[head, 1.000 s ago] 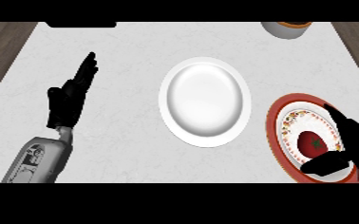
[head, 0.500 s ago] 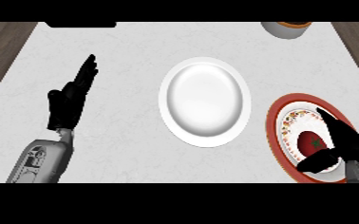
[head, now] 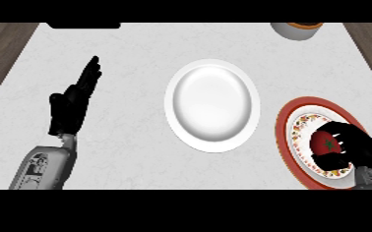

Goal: Pick the tomato from the plate and place it in the plate

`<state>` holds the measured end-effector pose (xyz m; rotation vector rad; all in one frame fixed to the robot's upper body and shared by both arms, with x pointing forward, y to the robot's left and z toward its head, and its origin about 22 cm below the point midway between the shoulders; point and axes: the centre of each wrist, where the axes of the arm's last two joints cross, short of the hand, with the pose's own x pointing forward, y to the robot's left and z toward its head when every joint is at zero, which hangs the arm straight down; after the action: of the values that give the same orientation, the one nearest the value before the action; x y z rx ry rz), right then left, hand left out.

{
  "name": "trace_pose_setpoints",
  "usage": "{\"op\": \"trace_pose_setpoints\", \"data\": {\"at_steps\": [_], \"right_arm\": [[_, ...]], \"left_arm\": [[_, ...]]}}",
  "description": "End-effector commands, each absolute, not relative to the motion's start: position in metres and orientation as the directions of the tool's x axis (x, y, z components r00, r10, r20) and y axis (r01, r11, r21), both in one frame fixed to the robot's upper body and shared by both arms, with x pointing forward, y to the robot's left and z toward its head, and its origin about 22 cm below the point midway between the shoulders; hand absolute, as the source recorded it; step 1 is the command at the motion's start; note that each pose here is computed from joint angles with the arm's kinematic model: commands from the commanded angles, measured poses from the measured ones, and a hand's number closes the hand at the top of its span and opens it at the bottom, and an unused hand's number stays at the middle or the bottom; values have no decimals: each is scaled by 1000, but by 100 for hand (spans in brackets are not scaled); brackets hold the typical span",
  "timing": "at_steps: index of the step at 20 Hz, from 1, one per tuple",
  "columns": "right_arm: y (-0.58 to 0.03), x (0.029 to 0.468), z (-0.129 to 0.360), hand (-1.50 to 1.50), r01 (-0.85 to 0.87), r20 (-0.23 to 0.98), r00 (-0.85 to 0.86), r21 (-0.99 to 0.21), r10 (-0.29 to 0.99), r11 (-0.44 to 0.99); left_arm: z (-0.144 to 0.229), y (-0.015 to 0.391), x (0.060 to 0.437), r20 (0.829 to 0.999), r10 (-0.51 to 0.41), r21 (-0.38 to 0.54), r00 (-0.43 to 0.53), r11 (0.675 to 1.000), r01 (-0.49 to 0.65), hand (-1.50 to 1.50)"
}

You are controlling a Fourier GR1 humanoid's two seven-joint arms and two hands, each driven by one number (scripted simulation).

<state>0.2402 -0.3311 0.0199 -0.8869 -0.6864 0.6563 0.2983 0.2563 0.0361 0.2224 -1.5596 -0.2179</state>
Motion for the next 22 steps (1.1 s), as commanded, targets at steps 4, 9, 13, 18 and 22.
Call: {"op": "trace_pose_setpoints", "data": {"at_steps": [4,9,13,18,22], "right_arm": [[-331,246,15,150,-187,250,589,-883,769,430],[-335,232,43,150,-46,301,532,-923,792,381],[-332,193,39,150,-122,244,374,-943,895,309],[-340,194,68,150,173,300,211,-948,930,267],[-320,191,109,150,293,349,62,-902,935,317]], "left_arm": [[43,261,302,962,-274,274,4,962,-3,0],[49,242,300,962,-274,274,0,962,-2,0],[28,262,300,962,-273,273,11,962,-15,0],[44,256,299,960,-279,279,1,960,-4,0],[43,257,318,961,-276,276,15,961,-19,0]]}}
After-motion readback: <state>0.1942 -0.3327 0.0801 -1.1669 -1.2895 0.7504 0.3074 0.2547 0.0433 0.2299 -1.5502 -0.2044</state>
